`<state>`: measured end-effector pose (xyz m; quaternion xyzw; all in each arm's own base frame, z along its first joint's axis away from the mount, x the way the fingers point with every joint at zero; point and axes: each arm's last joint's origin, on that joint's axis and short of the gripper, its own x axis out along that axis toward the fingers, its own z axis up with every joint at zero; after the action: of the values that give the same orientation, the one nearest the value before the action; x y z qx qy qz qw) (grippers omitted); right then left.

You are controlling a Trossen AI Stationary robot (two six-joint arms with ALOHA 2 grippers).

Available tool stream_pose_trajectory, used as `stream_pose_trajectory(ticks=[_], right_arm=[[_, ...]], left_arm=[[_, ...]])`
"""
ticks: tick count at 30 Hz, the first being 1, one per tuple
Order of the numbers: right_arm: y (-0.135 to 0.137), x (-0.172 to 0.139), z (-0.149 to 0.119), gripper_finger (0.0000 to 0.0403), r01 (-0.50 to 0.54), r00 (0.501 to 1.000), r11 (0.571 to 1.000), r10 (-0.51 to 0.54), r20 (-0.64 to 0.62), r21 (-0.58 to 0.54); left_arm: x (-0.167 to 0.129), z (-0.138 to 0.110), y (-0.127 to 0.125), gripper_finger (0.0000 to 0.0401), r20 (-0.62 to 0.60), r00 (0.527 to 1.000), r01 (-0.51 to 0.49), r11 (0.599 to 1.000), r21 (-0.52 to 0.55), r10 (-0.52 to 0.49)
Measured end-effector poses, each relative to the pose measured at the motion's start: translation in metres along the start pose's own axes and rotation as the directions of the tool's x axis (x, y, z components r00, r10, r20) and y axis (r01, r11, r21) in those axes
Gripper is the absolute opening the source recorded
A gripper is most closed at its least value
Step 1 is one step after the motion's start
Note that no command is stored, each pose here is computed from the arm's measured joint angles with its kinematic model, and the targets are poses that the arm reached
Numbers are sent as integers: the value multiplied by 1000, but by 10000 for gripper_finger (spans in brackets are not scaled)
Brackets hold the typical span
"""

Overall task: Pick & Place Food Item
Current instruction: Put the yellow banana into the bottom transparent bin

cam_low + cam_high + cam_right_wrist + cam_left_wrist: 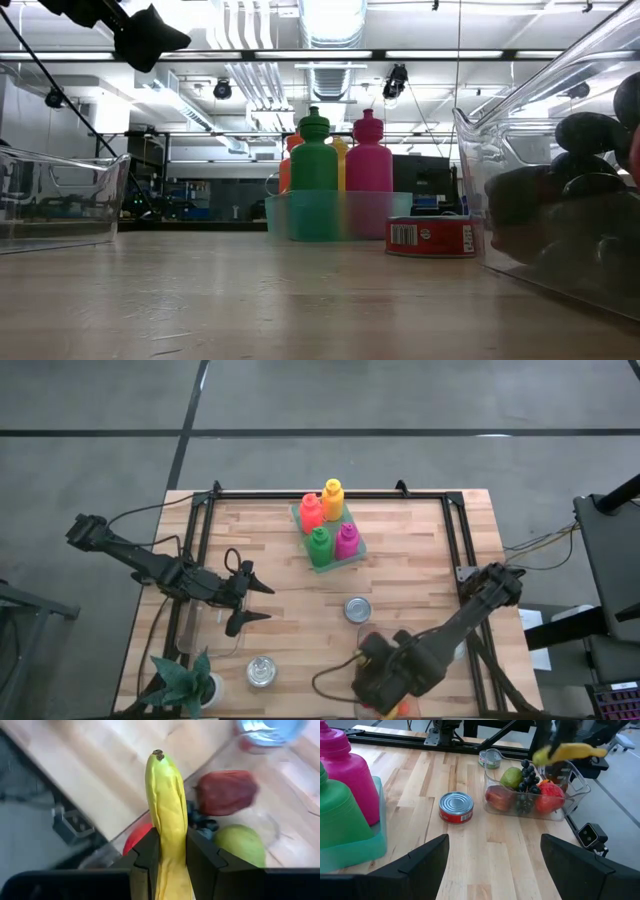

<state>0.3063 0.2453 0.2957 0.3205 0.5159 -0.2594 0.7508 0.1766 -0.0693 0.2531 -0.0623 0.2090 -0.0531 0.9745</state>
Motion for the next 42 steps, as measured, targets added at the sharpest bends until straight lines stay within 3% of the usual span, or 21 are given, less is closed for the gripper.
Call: stream_pose_trajectory(ticks=[8,24,32,42], right_arm=[[-24,-14,2,73,160,985,959,-170,23,236],[-40,11,-32,73,291,953,881,-300,-34,373],[-46,19,-45,73,335,939,856,-336,-70,393],[-49,25,-50,73,347,937,893,-344,-62,288]], left_arm=[[0,0,0,319,-1,1000,-1,1000,0,1],[0,0,0,319,0,1000,0,1000,0,0],[0,0,0,319,0,1000,0,1000,0,0],[0,0,0,319,0,1000,0,1000,0,0]])
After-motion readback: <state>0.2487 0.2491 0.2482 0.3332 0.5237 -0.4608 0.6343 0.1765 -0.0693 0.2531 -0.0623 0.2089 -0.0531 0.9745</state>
